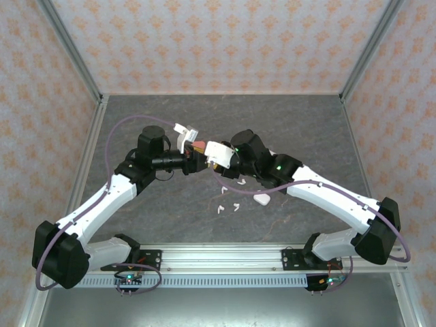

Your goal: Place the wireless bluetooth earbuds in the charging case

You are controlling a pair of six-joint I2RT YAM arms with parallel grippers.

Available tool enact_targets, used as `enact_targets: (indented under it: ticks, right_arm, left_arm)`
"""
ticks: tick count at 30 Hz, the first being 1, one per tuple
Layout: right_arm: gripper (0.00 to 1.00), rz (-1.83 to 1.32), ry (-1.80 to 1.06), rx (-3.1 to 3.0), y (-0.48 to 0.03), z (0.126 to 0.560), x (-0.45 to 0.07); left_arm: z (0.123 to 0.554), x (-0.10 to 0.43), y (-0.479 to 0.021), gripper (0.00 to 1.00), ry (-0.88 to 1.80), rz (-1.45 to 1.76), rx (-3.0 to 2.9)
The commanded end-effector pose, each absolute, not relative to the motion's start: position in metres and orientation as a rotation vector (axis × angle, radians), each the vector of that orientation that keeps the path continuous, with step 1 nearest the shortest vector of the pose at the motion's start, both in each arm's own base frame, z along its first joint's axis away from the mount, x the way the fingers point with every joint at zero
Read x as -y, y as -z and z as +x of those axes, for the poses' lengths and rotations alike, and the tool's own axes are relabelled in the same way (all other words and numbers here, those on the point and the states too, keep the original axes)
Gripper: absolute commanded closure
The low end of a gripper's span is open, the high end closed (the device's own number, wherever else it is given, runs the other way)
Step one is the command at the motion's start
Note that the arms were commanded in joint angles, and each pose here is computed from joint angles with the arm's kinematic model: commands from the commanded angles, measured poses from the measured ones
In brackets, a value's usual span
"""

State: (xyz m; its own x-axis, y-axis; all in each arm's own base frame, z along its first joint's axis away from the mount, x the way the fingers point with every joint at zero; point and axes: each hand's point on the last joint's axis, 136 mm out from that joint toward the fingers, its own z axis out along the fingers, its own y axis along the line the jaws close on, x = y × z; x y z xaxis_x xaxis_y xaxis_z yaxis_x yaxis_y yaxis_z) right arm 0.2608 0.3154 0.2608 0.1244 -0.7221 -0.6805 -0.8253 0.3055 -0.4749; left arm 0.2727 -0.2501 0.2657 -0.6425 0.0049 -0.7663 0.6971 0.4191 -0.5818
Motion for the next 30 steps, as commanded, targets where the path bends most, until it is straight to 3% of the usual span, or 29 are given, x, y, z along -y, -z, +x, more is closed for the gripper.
enact_targets:
  ticks: [1,6,14,23,30]
  right_arm:
    - [0.55,-1.454,-0.213,-1.605,-0.269,0.252,-0.324]
    - [0.45,-1.391,-0.239,-1.627,-0.279,0.254,-0.317]
    - [0.0,-1.196,-0.48,-1.573,-0.323,0.24,-0.29]
    - [0.01,-0.835,-0.971,-1.541,-0.367,0.249,-0.262]
    - [0.01,-0.809,-1.057,-1.567,-0.361,0.257,-0.273]
  left_arm:
    - [0.271,0.259,-0.288,0.76,1.272,0.653,-1.87]
    - [0.27,0.257,-0.289,0.81,1.259,0.657,-1.856]
    - [0.269,0.25,-0.294,0.84,1.185,0.646,-1.795]
    - [0.255,0.251,-0.312,0.85,1.108,0.73,-1.62]
    - [0.246,0.253,-0.321,0.86,1.066,0.776,-1.562]
